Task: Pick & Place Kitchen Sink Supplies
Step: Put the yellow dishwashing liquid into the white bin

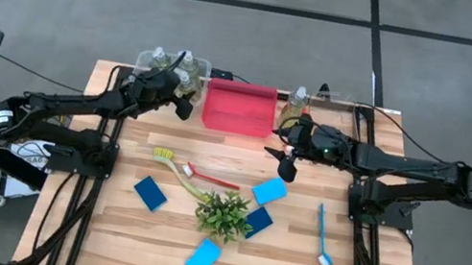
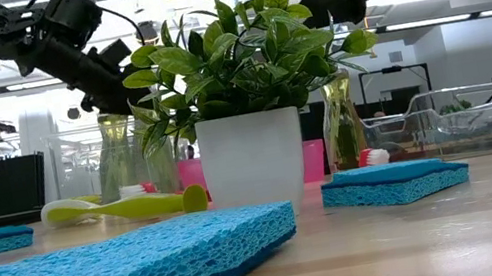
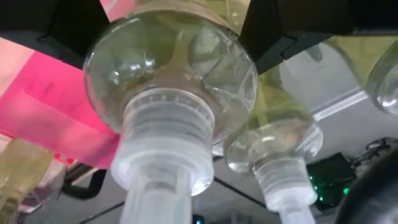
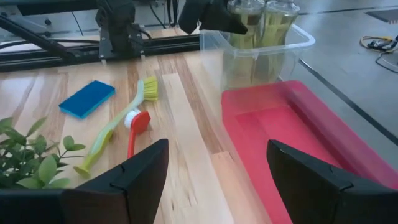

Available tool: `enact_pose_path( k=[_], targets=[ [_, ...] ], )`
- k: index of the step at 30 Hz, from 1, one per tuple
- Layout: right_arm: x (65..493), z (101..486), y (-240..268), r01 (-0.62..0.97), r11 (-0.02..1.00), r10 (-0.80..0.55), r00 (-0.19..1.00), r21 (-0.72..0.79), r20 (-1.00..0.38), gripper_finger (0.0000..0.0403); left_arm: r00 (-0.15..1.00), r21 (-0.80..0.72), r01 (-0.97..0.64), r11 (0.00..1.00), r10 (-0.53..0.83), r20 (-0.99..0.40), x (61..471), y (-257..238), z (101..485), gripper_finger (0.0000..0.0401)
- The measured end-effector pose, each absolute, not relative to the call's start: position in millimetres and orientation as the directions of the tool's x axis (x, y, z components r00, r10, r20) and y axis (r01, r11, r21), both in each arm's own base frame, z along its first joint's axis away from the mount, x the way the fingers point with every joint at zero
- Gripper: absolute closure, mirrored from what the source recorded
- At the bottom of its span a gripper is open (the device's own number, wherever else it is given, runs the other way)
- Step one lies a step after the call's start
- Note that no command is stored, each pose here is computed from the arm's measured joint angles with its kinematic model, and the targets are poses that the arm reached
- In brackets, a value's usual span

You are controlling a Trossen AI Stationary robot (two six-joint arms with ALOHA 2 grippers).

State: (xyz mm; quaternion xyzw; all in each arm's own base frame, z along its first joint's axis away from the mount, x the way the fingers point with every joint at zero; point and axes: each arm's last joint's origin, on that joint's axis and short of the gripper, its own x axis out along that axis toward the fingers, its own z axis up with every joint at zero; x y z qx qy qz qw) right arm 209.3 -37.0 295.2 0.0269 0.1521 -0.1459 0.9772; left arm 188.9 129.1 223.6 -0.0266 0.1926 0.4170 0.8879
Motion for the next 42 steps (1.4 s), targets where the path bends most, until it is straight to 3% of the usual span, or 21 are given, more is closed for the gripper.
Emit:
enact_pose_path(
  k=[42],
  targets=[
    [208.5, 290.7, -36.9, 0.294, 0.956, -0.274, 0.896, 0.004, -0.349, 0.0138, 0.615, 0.111, -0.713, 0.692, 0.694, -0.375, 190.9, 129.1, 218.3, 0.0097]
  ],
)
